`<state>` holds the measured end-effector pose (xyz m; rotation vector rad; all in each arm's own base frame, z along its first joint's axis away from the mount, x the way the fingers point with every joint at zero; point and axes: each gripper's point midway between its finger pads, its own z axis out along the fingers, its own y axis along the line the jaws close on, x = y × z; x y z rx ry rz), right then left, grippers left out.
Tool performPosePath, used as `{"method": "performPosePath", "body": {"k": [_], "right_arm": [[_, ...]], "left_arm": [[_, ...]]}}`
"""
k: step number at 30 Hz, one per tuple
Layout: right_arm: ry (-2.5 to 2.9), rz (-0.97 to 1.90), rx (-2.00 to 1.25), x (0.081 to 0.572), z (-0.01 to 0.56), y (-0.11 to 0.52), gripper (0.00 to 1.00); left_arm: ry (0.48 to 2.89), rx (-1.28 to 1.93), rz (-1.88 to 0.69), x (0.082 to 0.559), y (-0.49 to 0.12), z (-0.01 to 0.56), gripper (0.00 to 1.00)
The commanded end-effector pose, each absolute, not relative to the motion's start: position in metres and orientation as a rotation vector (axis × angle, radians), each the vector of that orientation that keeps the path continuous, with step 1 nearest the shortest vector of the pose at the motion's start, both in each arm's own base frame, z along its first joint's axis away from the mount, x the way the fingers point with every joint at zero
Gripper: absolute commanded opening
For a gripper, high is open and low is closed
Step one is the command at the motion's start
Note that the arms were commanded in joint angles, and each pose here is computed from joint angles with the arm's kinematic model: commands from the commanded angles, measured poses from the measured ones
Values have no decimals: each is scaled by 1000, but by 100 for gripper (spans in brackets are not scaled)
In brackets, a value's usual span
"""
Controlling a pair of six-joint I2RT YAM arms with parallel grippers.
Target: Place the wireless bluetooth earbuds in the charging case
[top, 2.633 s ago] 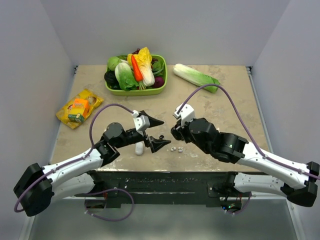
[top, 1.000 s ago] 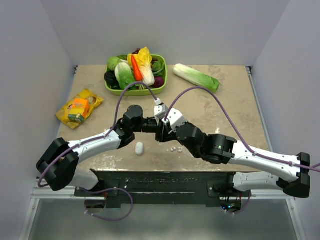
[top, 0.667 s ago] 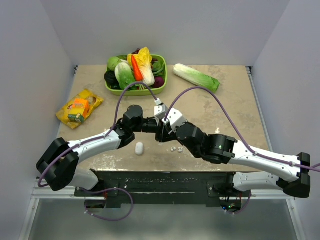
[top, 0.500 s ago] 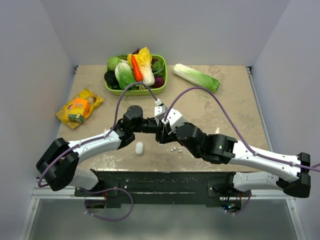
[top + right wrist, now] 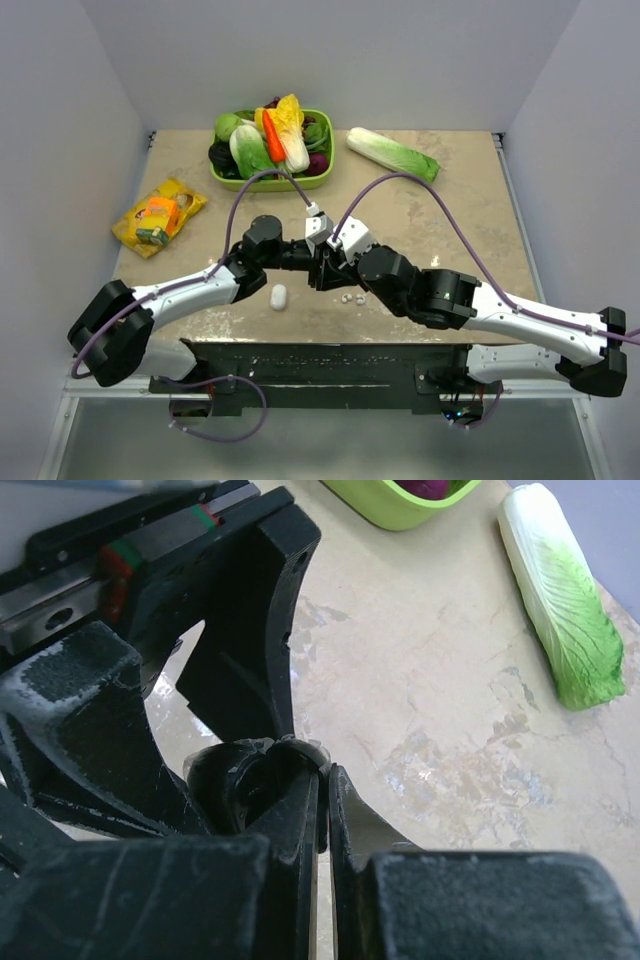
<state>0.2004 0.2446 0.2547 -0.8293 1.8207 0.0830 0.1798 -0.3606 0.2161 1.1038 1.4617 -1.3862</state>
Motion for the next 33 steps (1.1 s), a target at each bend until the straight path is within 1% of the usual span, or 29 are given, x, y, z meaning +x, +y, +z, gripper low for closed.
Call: {"method": "performPosePath", "body": {"k": [1,3,4,6,7,10,12,13,14,19,20,21,24,25,26,27,29,30,31,33], "right_arm": [[1776,164,-753,200,284,251,0],[1776,169,-757,200,284,251,0],[1777,168,-756,200,284,252,0],[1778,169,-761,200,283,252,0],[1779,170,-762,200,283,253,0],[1780,171,-769,199,282,254,0],[1781,170,-773,199,281,254,0],[1781,172,-776,199,281,255,0],[1781,171,-774,199,281,254,0],[1776,210,-727,198,289,253,1],[1771,223,-711,197,292,251,4],[1772,243,-685,197,294,252,16],[1772,282,-644,195,301,250,35],[1769,290,-624,195,304,248,46],[1767,289,-600,196,307,245,51],[1765,302,-570,196,311,243,60],[1760,298,-523,198,318,238,64],[1759,307,-492,199,321,236,68],[1750,318,-464,199,326,231,69],[1730,344,-372,201,336,223,71]], "left_arm": [[1381,1110,-1366,178,-359,230,48],[1373,1109,-1370,178,-359,232,43],[1373,1109,-1370,178,-360,232,37],[1366,1111,-1372,179,-361,235,31],[1364,1113,-1372,179,-361,235,24],[1364,1119,-1378,179,-362,235,13],[1363,1119,-1380,178,-362,234,10],[1365,1119,-1383,178,-362,233,3],[1368,1118,-1383,178,-362,231,0],[1351,1080,-1387,179,-361,231,0],[1363,1063,-1400,176,-358,227,0],[1306,1042,-1396,176,-357,237,0],[1276,985,-1376,175,-353,239,0],[1276,960,-1364,178,-352,239,0],[1276,946,-1359,176,-349,237,0],[1249,933,-1352,177,-348,242,0],[1237,891,-1346,176,-342,242,0],[1193,868,-1338,176,-339,250,0],[1200,843,-1327,176,-335,245,0],[1115,799,-1312,174,-327,259,0]]}}
